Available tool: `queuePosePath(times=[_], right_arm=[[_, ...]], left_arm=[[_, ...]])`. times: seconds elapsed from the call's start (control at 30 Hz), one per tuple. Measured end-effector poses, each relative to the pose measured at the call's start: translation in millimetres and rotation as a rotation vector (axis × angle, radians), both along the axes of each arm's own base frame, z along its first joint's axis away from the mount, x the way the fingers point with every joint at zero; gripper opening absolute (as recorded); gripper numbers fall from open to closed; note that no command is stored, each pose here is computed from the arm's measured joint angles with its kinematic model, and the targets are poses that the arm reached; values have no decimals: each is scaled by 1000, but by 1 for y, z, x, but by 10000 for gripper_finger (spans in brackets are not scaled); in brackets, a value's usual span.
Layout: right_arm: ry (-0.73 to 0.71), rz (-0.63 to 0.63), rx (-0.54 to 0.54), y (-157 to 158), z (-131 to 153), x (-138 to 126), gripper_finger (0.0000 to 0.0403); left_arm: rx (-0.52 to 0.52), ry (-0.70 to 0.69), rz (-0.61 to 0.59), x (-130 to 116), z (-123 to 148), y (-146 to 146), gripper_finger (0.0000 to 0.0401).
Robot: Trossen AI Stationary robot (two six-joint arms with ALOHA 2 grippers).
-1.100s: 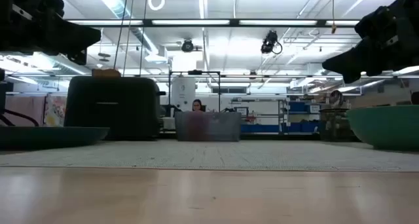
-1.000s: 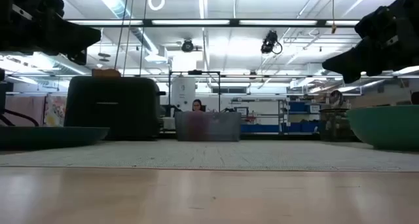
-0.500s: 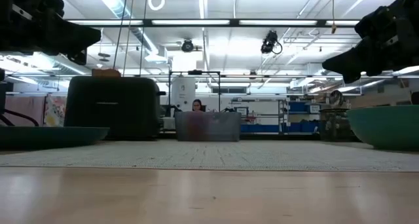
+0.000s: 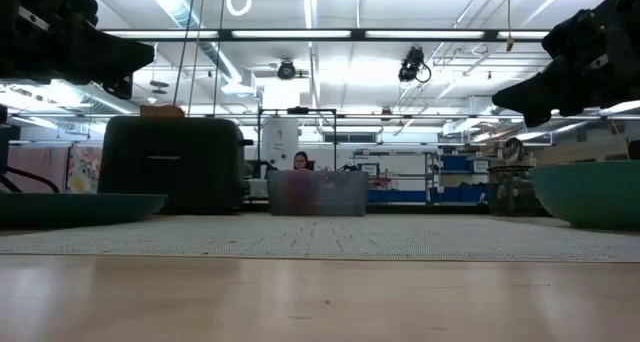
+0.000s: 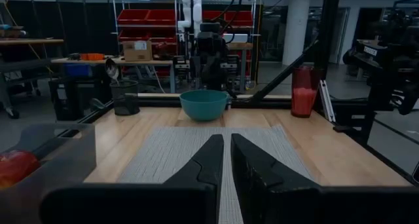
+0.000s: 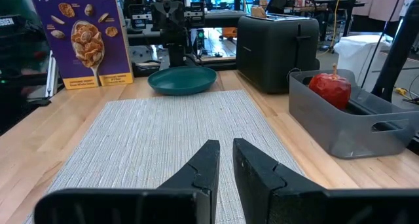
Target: Arrange a breakfast setting
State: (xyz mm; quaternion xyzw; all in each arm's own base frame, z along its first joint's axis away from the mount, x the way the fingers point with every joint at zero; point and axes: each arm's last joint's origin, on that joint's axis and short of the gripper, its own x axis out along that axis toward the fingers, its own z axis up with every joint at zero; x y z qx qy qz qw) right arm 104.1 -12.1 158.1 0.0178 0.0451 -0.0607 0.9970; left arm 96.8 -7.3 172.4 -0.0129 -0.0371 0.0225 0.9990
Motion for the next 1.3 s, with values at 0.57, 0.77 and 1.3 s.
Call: queuePosePath(times=[0.57, 0.77, 1.3], right_arm=[[0, 0, 0, 0, 0, 0, 54], [0, 0, 0, 0, 0, 0, 54], [-196, -52, -33, -2, 19, 0, 54]], left_arm=[[0, 0, 0, 0, 0, 0, 38], [0, -1, 0, 0, 0, 0, 38], [0, 0, 0, 0, 0, 0, 38]])
